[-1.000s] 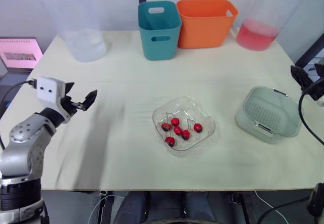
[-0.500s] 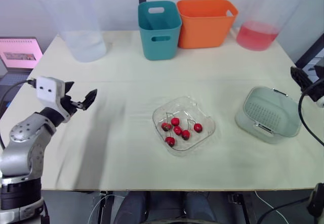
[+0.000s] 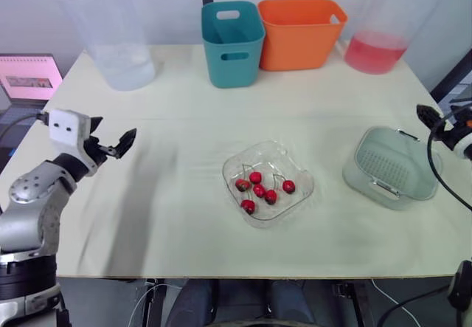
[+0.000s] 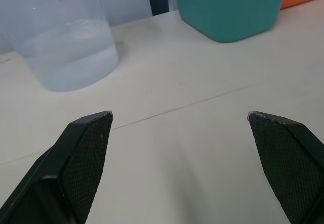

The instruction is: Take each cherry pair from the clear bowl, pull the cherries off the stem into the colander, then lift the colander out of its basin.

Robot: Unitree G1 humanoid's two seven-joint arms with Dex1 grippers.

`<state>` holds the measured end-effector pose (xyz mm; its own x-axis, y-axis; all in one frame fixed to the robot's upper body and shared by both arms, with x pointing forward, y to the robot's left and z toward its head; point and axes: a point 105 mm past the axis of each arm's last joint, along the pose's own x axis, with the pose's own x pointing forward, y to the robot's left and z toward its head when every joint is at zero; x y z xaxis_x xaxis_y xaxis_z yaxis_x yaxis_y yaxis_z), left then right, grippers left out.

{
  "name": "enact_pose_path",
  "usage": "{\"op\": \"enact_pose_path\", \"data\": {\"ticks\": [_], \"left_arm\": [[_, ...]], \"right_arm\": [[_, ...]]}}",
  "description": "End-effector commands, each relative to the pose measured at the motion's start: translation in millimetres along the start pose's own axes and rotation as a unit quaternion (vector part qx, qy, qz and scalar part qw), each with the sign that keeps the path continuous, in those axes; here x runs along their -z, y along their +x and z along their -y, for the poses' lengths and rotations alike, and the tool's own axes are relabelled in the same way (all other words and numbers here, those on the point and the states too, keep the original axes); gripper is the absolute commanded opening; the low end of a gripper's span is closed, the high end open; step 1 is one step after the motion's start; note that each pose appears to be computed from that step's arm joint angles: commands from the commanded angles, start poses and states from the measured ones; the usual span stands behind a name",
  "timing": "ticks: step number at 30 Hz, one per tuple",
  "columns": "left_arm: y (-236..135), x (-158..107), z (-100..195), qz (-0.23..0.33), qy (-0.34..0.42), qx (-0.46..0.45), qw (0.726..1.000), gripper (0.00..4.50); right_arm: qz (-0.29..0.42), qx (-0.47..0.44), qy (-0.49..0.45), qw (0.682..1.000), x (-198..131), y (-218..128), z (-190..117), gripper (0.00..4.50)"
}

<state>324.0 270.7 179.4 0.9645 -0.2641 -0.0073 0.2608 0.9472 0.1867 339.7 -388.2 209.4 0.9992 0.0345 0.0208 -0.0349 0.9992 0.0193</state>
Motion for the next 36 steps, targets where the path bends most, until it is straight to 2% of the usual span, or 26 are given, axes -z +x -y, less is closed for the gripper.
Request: {"op": "enact_pose_path", "data": {"ticks": [1, 5, 7, 9, 12, 18, 24, 27, 29, 36], "left_arm": [[0, -14, 1, 0.012, 0.022, 0.016, 1.0, 4.5], [-3, -18, 14, -0.009, 0.031, 0.09, 0.995, 4.5], [-6, -25, 25, -0.02, 0.039, 0.147, 0.988, 4.5], [-9, -33, 37, -0.028, 0.042, 0.205, 0.977, 4.5], [-23, -41, 68, -0.056, 0.054, 0.323, 0.943, 4.5], [-41, -38, 95, -0.102, 0.076, 0.419, 0.899, 4.5], [-49, -35, 113, -0.108, 0.077, 0.448, 0.884, 4.5], [-49, -36, 117, -0.102, 0.074, 0.448, 0.885, 4.5], [-49, -36, 119, -0.101, 0.072, 0.449, 0.885, 4.5], [-49, -36, 125, -0.095, 0.071, 0.447, 0.886, 4.5]], "right_arm": [[0.036, -0.046, -0.007, 0.998, -41, -1, -15, 4.38], [-0.039, -0.184, -0.031, 0.982, -52, 4, -78, 4.38], [-0.086, -0.258, -0.077, 0.959, -54, 2, -116, 4.38], [-0.127, -0.328, -0.133, 0.927, -49, -2, -154, 4.38], [-0.18, -0.432, -0.177, 0.865, -31, -15, -214, 4.38], [-0.228, -0.499, -0.181, 0.816, -7, -28, -269, 4.38], [-0.272, -0.516, -0.19, 0.79, 25, -39, -295, 4.38], [-0.282, -0.508, -0.204, 0.788, 38, -38, -299, 3.61], [-0.286, -0.501, -0.212, 0.789, 45, -35, -304, 2.67], [-0.301, -0.479, -0.238, 0.79, 65, -29, -315, 2.67]]}}
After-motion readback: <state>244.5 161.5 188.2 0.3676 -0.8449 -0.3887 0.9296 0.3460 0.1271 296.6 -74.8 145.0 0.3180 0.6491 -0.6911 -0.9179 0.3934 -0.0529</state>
